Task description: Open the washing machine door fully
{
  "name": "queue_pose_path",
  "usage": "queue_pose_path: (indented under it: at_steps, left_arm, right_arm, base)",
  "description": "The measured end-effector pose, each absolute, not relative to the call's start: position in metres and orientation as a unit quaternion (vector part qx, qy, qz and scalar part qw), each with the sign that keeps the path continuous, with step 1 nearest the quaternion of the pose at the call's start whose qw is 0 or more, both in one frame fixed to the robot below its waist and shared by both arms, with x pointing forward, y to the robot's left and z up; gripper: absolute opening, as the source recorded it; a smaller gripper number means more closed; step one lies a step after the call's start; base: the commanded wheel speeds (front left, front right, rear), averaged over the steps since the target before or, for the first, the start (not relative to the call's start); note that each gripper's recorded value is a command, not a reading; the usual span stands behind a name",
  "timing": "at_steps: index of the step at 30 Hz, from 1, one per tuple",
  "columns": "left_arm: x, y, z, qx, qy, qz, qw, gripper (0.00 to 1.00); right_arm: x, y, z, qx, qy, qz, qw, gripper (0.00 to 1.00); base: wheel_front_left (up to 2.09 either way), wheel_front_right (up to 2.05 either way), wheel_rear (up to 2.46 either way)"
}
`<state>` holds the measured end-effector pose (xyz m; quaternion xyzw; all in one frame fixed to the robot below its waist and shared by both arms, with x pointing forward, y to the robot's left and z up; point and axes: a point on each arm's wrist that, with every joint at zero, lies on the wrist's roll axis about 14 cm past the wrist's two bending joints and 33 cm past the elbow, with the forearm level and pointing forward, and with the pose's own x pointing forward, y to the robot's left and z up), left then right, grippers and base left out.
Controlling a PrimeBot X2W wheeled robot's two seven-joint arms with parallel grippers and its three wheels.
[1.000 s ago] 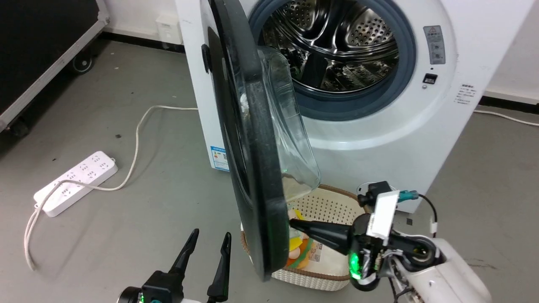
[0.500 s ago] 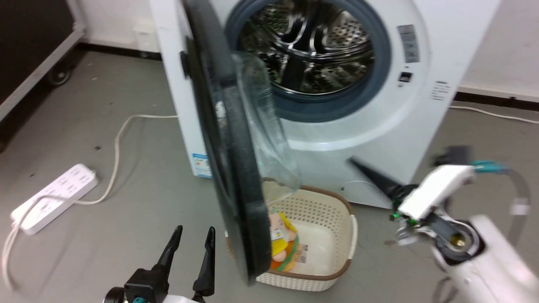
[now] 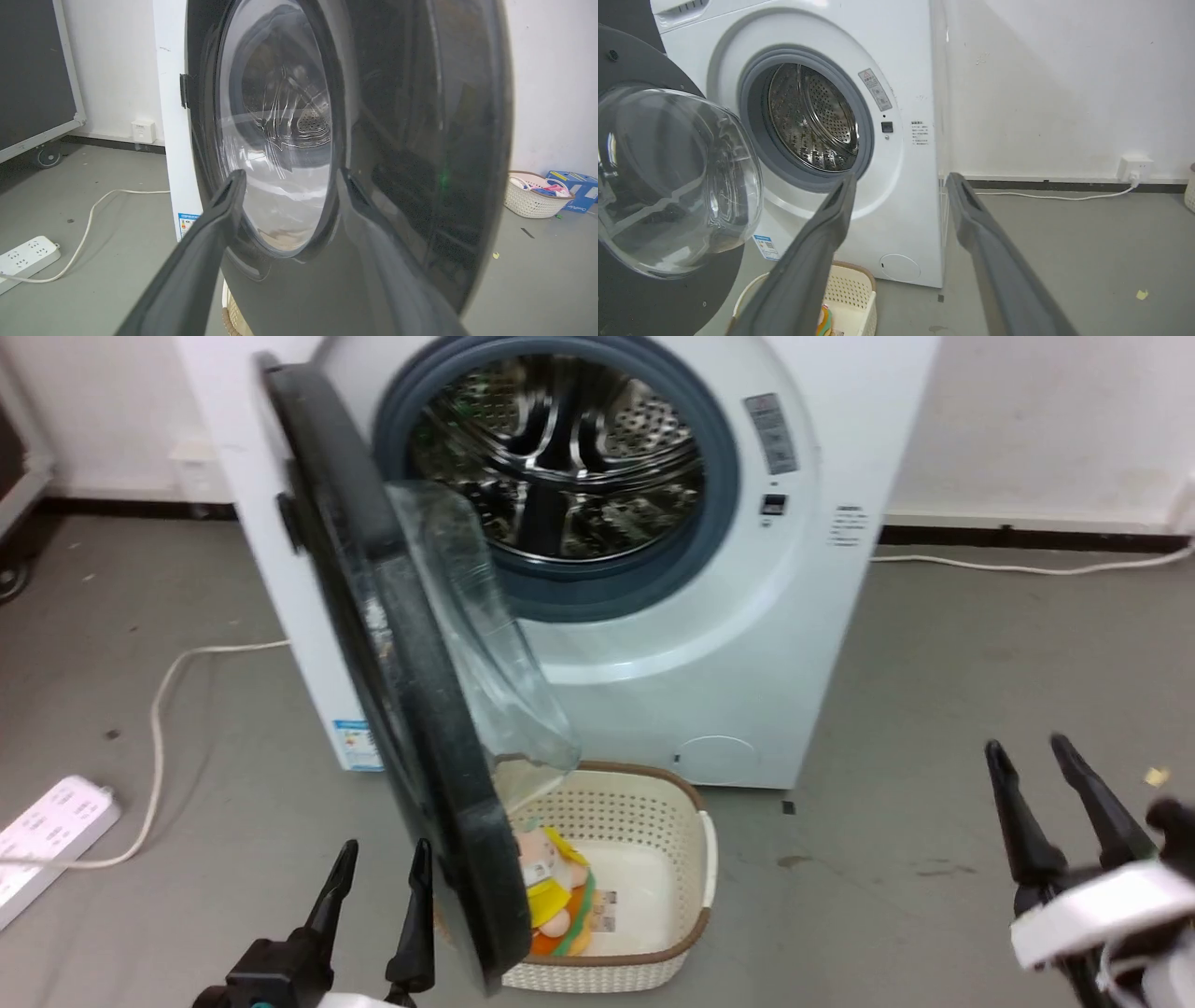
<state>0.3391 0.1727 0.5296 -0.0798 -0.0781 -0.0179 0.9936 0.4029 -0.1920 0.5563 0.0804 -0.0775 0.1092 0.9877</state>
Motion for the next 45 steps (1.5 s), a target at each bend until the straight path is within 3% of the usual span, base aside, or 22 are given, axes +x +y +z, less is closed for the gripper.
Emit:
queue_pose_path:
  at_steps: [10, 24, 25, 33, 38, 45]
  left_arm:
    - [0.337, 0.164, 0.522, -0.077, -0.065, -0.034, 0.994, 1.0]
    - [0.333, 0.163, 0.516, -0.077, -0.057, -0.033, 0.995, 1.0]
    - [0.332, 0.164, 0.516, -0.077, -0.057, -0.033, 0.995, 0.03]
    - [0.335, 0.184, 0.548, -0.086, -0.108, -0.003, 0.99, 0.0]
    - [0.338, 0.209, 0.608, -0.09, -0.203, 0.027, 0.975, 0.0]
    - [0.32, 0.212, 0.715, -0.085, -0.369, 0.018, 0.925, 0.0]
  right_arm:
    - [0.345, -0.187, 0.529, 0.04, -0.076, 0.039, 0.996, 1.0]
    - [0.339, -0.187, 0.524, 0.041, -0.07, 0.026, 0.996, 1.0]
    - [0.339, -0.187, 0.524, 0.041, -0.07, 0.026, 0.996, 1.0]
    - [0.341, -0.183, 0.524, 0.045, -0.07, 0.031, 0.996, 1.0]
    - [0.34, -0.181, 0.525, 0.048, -0.072, 0.033, 0.996, 1.0]
    - [0.338, -0.184, 0.527, 0.049, -0.076, 0.029, 0.995, 1.0]
  base:
    - [0.0, 0.0, 0.0]
    - [0.0, 0.0, 0.0]
    - [0.0, 0.0, 0.0]
    - [0.0, 0.0, 0.0]
    - [0.0, 0.0, 0.0]
    - [0.0, 0.0, 0.0]
